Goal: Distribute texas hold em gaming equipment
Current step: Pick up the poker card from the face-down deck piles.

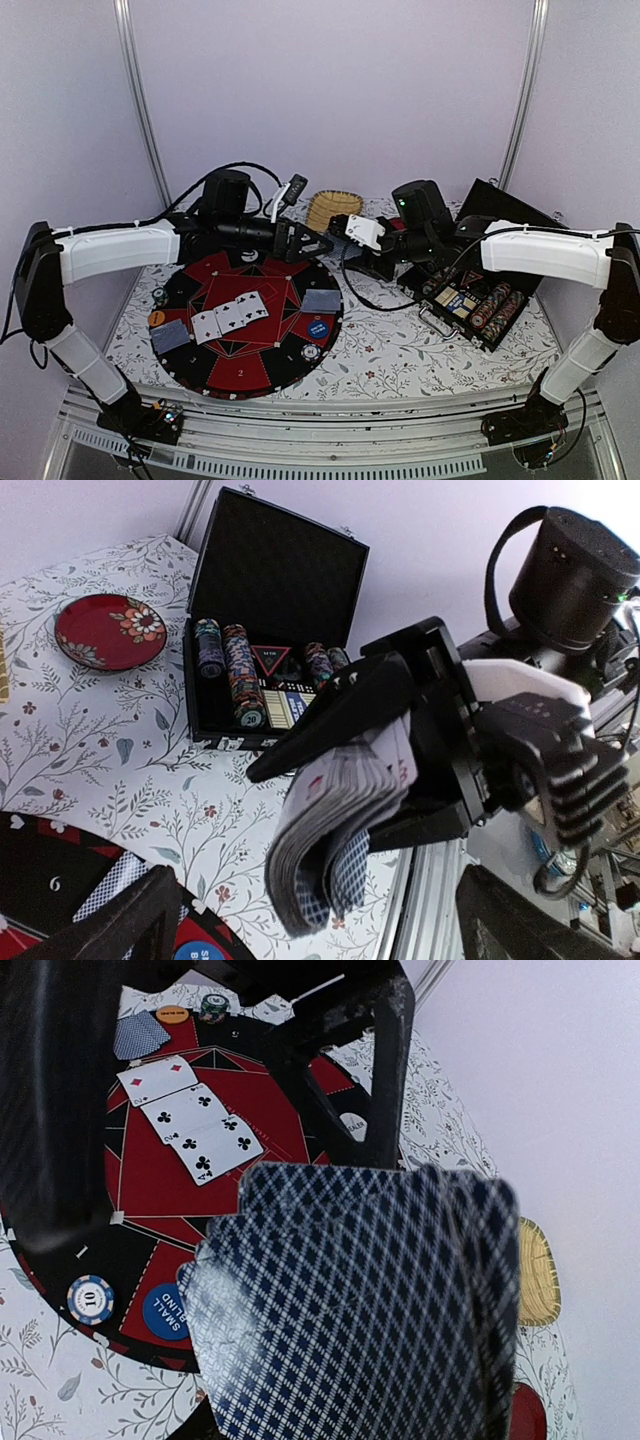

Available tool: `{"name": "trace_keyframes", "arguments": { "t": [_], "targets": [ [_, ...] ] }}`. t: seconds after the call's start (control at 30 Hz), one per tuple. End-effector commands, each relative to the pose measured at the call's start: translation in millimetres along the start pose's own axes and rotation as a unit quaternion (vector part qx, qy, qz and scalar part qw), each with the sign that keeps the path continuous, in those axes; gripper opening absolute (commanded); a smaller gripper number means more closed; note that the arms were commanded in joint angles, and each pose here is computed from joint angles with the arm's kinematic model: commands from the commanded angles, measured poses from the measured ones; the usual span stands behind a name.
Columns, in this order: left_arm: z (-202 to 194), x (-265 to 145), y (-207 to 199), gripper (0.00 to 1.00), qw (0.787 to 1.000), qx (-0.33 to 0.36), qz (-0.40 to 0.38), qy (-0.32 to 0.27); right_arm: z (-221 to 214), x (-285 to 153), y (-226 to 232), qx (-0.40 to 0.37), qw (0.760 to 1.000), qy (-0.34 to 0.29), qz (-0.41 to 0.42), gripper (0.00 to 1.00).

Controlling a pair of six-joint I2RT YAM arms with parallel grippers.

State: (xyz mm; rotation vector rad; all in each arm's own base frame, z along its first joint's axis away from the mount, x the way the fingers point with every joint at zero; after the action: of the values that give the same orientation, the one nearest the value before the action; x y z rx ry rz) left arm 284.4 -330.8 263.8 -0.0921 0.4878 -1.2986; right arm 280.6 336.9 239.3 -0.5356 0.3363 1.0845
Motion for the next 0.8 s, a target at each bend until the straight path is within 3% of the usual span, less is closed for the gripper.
{"name": "trace_keyframes", "arguments": {
  "t": [0.0, 0.17, 0.33, 0.37, 0.4, 0.47, 0.77],
  "targets": [
    [7.3, 4.6, -1.0, 0.96, 1.0, 0.003, -0.006, -0.015, 20.6, 7.2, 2.0, -0.006, 1.0, -0.027, 0.009, 0.46],
    [1.6, 7.8, 14.4, 0.78, 0.998, 0.005, 0.056, 0.004, 23.8, 10.4, 6.8, -0.007, 0.999, -0.032, 0.018, 0.46],
    [1.2, 11.1, 19.6, 0.71, 0.993, 0.031, 0.113, 0.023, 24.8, 12.9, 6.8, -0.008, 0.999, -0.032, 0.02, 0.46],
    [2.3, 11.2, 18.8, 0.66, 0.992, 0.034, 0.116, 0.024, 24.6, 13.4, 7.1, -0.008, 0.999, -0.031, 0.02, 0.46],
    [3.3, 6.2, 21.0, 0.5, 0.99, 0.037, 0.134, 0.025, 24.2, 11.9, 6.6, -0.007, 0.999, -0.032, 0.016, 0.46],
    [3.3, -0.4, 21.2, 0.4, 0.988, 0.041, 0.147, 0.022, 21.9, 10.2, 6.8, -0.007, 0.999, -0.031, 0.012, 0.46],
    [1.6, -9.1, 20.2, 0.36, 0.985, 0.047, 0.161, 0.034, 15.1, 9.3, 6.5, -0.006, 1.0, -0.019, 0.005, 0.46]
  ]
}}
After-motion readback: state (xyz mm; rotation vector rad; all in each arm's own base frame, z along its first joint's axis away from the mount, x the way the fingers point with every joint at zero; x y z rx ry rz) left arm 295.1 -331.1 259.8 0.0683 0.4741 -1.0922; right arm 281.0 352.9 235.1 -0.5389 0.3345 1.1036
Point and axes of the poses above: each gripper's point midway between its finger pads, its own x axis out along the fingers, its own y axis along the line the jaws close on, z = x × y, the point moved 5 cm from there along -x, back along the fingers, and after that the axes turned 11 degrees about x, right-handed, at the moved point
